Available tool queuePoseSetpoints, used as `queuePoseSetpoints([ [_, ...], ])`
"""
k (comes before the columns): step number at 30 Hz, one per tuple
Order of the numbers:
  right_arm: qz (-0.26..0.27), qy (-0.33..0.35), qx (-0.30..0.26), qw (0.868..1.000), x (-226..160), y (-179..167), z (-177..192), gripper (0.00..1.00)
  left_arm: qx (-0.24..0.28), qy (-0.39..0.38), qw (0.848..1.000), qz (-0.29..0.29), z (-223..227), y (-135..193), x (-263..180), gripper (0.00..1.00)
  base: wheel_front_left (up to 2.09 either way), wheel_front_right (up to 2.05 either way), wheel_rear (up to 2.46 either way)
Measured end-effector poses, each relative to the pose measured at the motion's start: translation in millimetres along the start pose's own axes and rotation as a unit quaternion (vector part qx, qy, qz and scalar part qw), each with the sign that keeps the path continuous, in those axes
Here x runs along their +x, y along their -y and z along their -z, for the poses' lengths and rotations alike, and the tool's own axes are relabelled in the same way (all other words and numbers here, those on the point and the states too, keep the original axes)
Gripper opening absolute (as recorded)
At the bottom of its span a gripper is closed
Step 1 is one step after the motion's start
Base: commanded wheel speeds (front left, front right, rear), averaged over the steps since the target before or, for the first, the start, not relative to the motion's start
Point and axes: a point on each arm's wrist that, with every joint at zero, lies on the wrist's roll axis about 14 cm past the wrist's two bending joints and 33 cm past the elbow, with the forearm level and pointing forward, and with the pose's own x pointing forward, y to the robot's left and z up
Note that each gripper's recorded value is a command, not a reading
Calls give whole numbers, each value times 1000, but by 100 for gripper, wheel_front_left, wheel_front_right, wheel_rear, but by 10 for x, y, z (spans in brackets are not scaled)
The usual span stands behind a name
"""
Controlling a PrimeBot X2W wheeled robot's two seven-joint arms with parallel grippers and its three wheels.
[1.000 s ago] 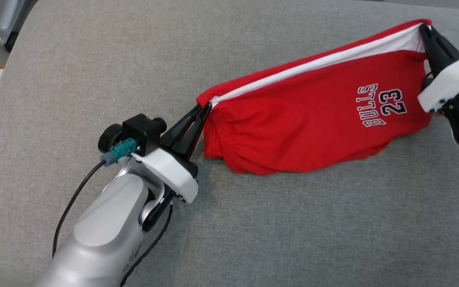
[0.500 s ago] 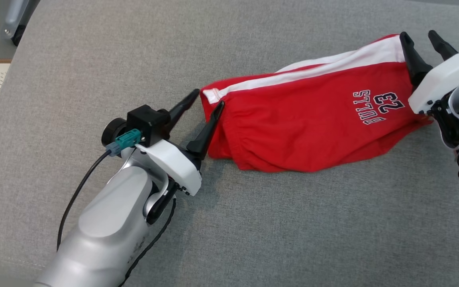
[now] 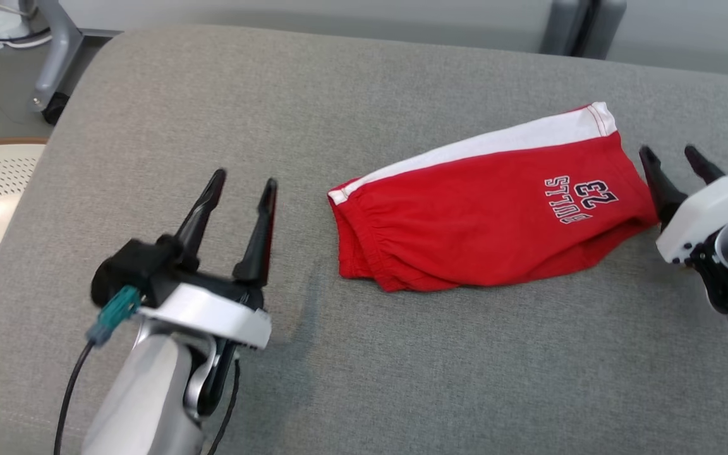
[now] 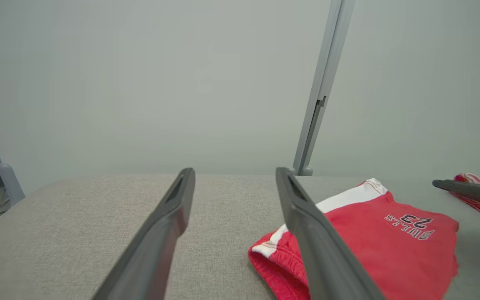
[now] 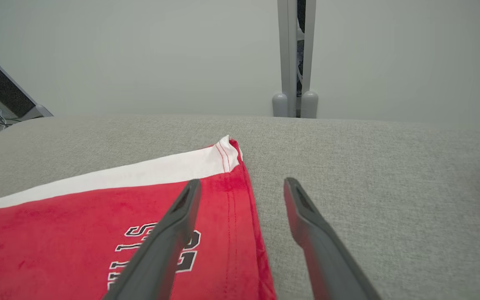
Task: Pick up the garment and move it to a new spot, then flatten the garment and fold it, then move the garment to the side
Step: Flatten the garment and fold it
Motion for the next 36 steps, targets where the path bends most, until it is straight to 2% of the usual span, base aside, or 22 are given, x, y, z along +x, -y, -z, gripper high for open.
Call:
queuePoseSetpoints([
  [6, 3, -31, -2, 1000, -45, -6, 194, 100, 11, 16, 998, -67, -81, -314, -283, 100, 0, 0, 0],
  [11, 8, -67, -3, 998, -60, -30, 379, 100, 23, -3, 993, -118, 36, -566, -604, 100, 0, 0, 0],
  [22, 19, -125, -9, 992, -61, -9, 683, 98, 23, -19, 990, -136, 123, -675, -773, 100, 0, 0, 0],
  [23, 19, -130, -8, 991, -56, -20, 702, 43, 22, -20, 990, -135, 128, -668, -770, 100, 0, 0, 0],
  [24, 18, -133, -11, 991, -47, -26, 703, 10, 20, -20, 990, -135, 134, -663, -768, 100, 0, 0, 0],
  [25, 16, -134, -11, 991, -42, -40, 702, 0, 19, -21, 991, -133, 140, -654, -763, 100, 0, 0, 0],
  [28, 14, -126, -1, 992, -43, -80, 677, 0, 18, -21, 991, -130, 148, -632, -749, 100, 0, 0, 0],
  [36, 18, -45, 38, 998, -218, -101, 387, 0, 13, -15, 994, -110, 120, -514, -737, 100, 0, 0, 0],
])
